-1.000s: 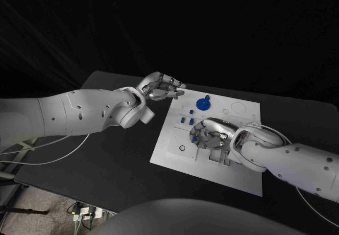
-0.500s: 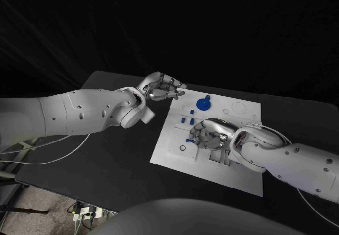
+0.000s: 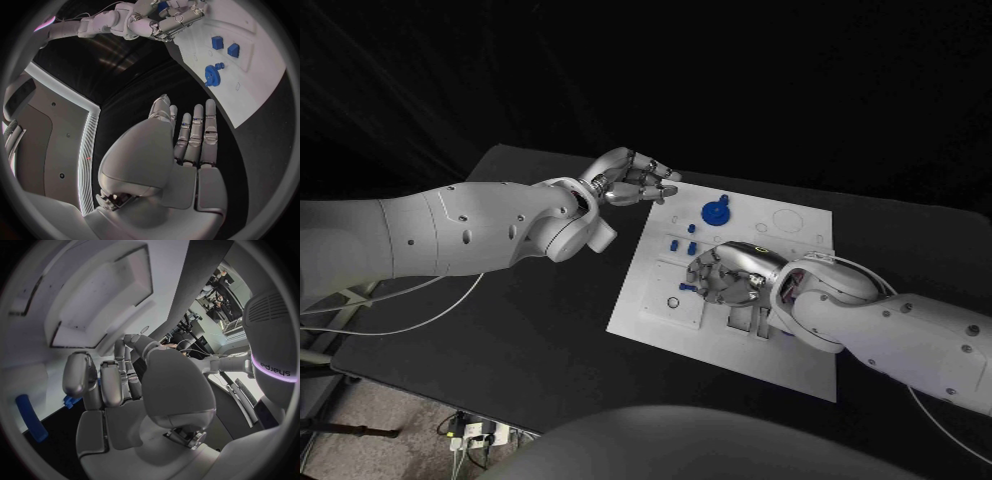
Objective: Assemble the parts on the task board
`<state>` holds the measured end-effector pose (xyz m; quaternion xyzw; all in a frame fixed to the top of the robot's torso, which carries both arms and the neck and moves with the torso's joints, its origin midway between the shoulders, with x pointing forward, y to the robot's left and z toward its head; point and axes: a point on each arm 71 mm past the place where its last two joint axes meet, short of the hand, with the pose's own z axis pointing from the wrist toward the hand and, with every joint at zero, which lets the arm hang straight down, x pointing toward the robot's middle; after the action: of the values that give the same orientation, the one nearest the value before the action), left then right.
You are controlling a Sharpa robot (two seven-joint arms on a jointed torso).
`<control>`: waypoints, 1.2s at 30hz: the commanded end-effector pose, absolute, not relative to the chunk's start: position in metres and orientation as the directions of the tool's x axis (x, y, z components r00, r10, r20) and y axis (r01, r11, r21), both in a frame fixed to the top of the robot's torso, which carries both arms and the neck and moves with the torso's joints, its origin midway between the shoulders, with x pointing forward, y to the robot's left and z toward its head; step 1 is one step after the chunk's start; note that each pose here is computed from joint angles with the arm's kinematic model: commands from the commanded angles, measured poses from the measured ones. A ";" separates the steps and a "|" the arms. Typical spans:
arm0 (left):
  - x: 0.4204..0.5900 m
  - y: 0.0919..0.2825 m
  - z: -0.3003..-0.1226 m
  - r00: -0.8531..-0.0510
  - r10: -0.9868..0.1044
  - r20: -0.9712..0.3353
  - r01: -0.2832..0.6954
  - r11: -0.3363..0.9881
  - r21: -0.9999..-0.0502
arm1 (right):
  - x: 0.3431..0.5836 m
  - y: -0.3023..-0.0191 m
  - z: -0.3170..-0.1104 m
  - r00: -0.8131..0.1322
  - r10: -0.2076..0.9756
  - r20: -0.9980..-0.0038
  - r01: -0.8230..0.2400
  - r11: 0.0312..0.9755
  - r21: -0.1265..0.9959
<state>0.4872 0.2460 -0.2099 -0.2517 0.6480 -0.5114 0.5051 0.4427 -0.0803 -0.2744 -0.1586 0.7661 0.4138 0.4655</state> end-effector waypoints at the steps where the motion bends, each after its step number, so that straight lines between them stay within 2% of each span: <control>1: 0.486 0.244 -0.210 -0.378 -0.838 -0.393 0.196 0.343 -0.919 | 0.441 -0.080 -0.269 -0.473 0.173 -0.864 -0.648 0.596 0.474; 6: 0.486 0.246 -0.209 -0.372 -0.840 -0.395 0.196 0.344 -0.918 | 0.439 -0.079 -0.253 -0.433 0.185 -0.882 -0.677 0.579 0.454; 14: 0.486 0.247 -0.209 -0.369 -0.841 -0.396 0.195 0.347 -0.917 | 0.437 -0.071 -0.228 -0.371 0.092 -0.924 -0.722 0.597 0.349; 25: 0.486 0.246 -0.210 -0.376 -0.836 -0.400 0.196 0.350 -0.916 | 0.432 -0.049 -0.230 -0.337 -0.050 -0.940 -0.747 0.622 0.235; 36: 0.486 0.244 -0.210 -0.384 -0.831 -0.402 0.198 0.351 -0.915 | 0.428 -0.035 -0.236 -0.301 -0.089 -0.949 -0.751 0.635 0.178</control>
<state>0.4868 0.2462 -0.2101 -0.2493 0.6502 -0.5100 0.5050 0.4266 -0.0339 -0.2333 -0.2688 0.7375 0.3487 0.5120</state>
